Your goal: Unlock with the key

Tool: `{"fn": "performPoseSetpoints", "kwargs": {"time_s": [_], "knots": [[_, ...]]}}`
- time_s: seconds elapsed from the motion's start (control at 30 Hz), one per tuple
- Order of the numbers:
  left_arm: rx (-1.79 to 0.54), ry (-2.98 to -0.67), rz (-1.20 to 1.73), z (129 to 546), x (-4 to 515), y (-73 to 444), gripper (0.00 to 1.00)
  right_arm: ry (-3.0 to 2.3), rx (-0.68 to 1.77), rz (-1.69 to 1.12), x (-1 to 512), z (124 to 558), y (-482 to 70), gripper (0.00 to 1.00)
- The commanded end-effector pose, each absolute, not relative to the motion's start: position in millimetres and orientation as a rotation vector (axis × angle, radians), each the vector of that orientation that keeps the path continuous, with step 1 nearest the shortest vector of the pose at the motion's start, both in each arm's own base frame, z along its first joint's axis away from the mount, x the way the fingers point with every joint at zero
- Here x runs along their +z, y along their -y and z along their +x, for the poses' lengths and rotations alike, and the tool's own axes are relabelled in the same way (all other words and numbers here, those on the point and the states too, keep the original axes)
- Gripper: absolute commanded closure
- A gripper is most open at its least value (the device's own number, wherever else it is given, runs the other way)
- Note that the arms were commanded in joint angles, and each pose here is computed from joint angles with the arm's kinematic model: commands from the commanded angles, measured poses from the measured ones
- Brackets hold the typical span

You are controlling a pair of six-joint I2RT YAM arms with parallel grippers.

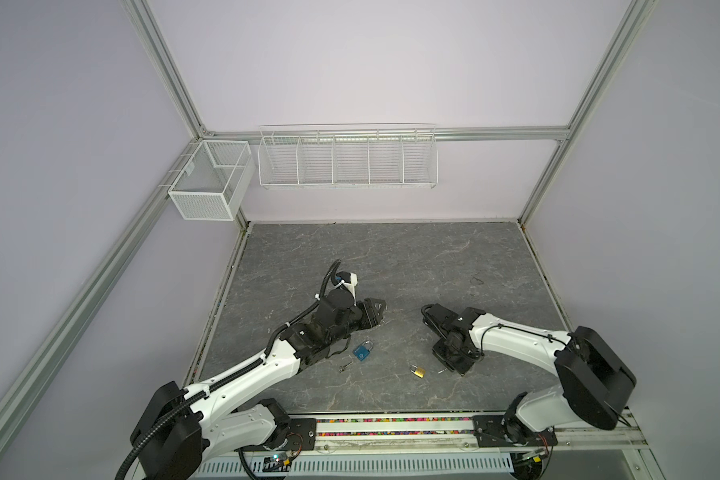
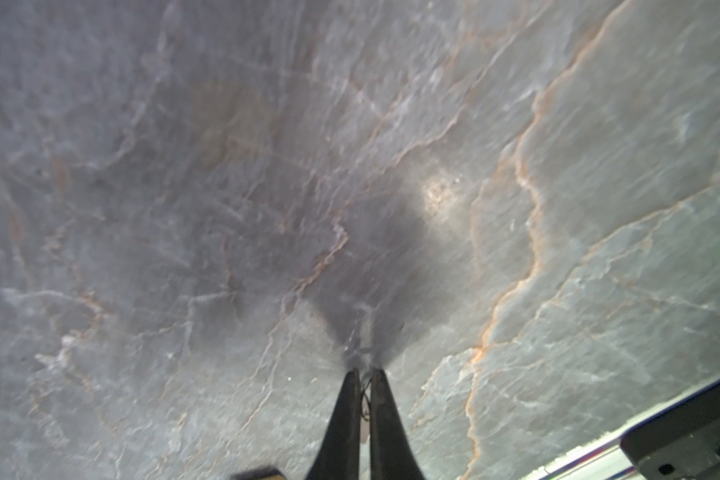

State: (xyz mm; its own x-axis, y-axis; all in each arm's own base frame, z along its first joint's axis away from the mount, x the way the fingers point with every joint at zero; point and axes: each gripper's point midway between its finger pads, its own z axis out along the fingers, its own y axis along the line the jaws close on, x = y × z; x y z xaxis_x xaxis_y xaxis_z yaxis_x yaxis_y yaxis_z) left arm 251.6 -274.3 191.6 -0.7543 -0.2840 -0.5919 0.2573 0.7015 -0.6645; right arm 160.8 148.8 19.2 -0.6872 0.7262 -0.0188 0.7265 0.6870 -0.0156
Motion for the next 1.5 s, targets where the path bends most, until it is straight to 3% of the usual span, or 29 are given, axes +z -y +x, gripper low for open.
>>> {"fn": "performPoseSetpoints", "kwargs": {"time_s": [0.0, 0.37, 0.8, 1.1, 1.47], "knots": [[-0.998, -2.207, -0.043, 252, 191, 269, 0.42, -2.866, -0.111, 1.338, 8, 147, -140, 0.94], [-1.013, -2.203, -0.071, 251, 195, 268, 0.42, -2.829, -0.049, 1.277, 23, 157, -140, 0.94], [-1.161, -2.134, -0.247, 248, 230, 262, 0.42, -2.710, 0.204, 1.173, 58, 184, -149, 0.93], [-1.440, -2.068, -0.543, 245, 238, 267, 0.40, -2.597, 0.453, 1.162, 89, 211, -163, 0.94], [-1.588, -2.070, -0.688, 243, 211, 299, 0.36, -2.509, 0.681, 1.261, 120, 226, -180, 0.93]]}}
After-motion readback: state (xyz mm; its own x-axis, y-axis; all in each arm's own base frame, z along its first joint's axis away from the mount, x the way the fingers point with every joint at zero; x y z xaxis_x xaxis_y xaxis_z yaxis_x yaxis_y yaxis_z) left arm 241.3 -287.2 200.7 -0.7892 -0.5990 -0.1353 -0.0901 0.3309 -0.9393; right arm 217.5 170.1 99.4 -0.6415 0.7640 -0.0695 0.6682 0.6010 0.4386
